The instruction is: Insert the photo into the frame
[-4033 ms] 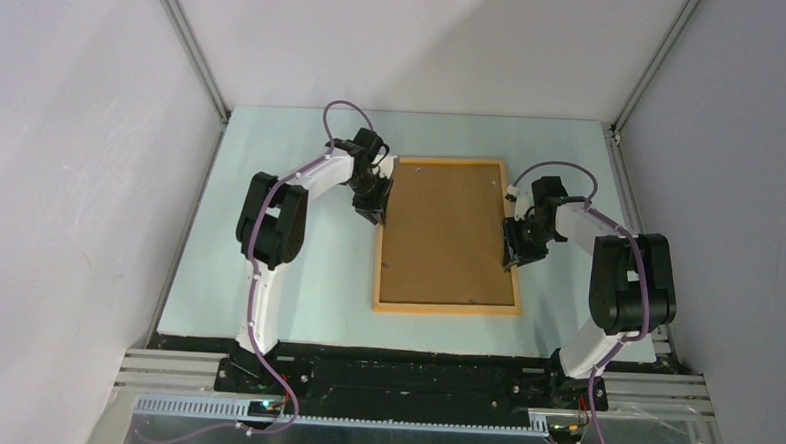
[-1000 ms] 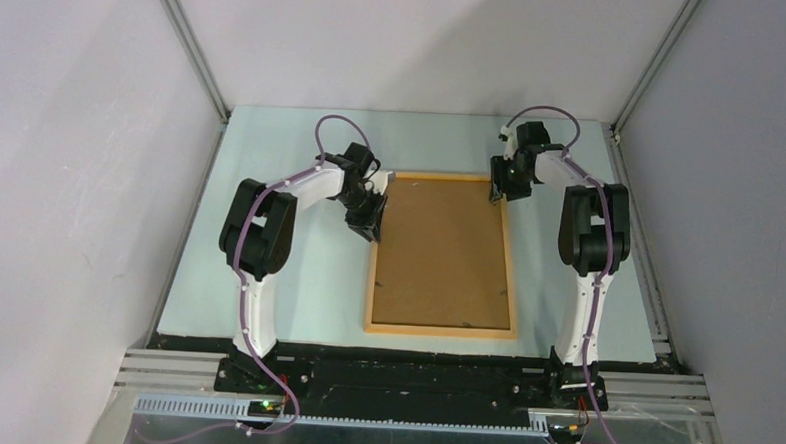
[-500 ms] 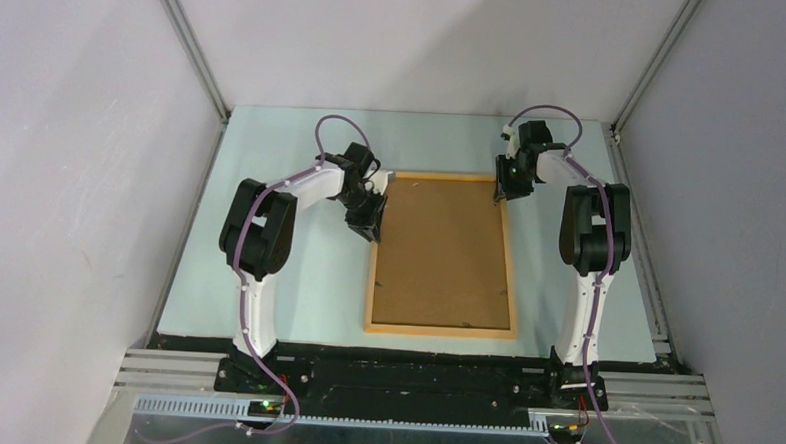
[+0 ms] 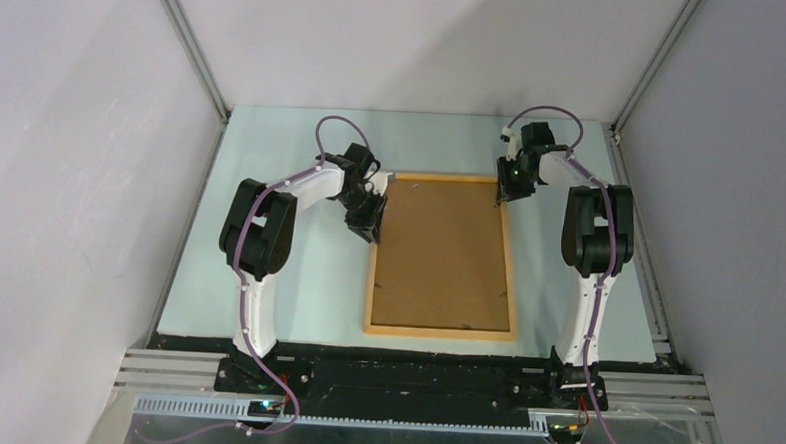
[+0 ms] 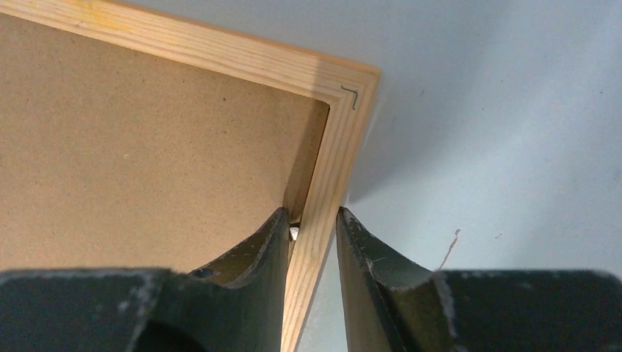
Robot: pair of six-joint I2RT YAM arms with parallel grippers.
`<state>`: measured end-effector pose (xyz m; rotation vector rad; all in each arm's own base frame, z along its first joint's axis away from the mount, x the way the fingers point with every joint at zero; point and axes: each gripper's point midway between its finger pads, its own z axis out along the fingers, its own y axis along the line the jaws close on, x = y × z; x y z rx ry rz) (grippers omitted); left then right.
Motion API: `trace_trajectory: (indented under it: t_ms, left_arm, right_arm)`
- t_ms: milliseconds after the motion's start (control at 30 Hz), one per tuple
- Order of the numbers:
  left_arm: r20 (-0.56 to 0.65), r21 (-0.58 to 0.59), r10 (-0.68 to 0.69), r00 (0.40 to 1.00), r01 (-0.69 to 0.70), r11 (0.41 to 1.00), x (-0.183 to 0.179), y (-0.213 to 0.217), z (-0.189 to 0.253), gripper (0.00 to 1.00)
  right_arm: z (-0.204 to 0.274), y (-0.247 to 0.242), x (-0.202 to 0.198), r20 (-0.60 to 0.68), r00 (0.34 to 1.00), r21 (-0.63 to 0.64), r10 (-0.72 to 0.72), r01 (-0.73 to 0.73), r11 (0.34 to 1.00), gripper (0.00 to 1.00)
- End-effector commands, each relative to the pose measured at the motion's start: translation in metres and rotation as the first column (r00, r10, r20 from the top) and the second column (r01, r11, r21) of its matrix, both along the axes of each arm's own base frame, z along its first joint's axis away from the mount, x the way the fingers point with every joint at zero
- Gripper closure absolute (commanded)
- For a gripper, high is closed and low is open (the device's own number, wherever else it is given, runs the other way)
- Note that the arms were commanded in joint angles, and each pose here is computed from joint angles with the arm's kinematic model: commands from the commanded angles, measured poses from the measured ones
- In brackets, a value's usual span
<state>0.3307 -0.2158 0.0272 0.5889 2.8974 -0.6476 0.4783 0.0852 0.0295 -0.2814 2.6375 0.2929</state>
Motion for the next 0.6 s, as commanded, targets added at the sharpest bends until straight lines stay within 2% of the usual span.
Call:
trace_trajectory:
  t_ms: [0, 567]
  left_arm:
    - [0.021, -0.039, -0.068, 0.997, 0.069, 0.997, -0.01, -0.007, 0.02, 1.0]
    - [0.019, -0.036, -0.068, 0.998, 0.069, 0.997, -0.009, -0.007, 0.018, 1.0]
  right_arm:
    - [0.003, -0.001, -0.023, -0.05, 0.997, -0.002, 0.066, -0.066, 0.998, 0.67]
    - [0.001, -0.004, -0.033, -0.076, 0.984, 0.018, 0.16, -0.159, 0.987, 0.66]
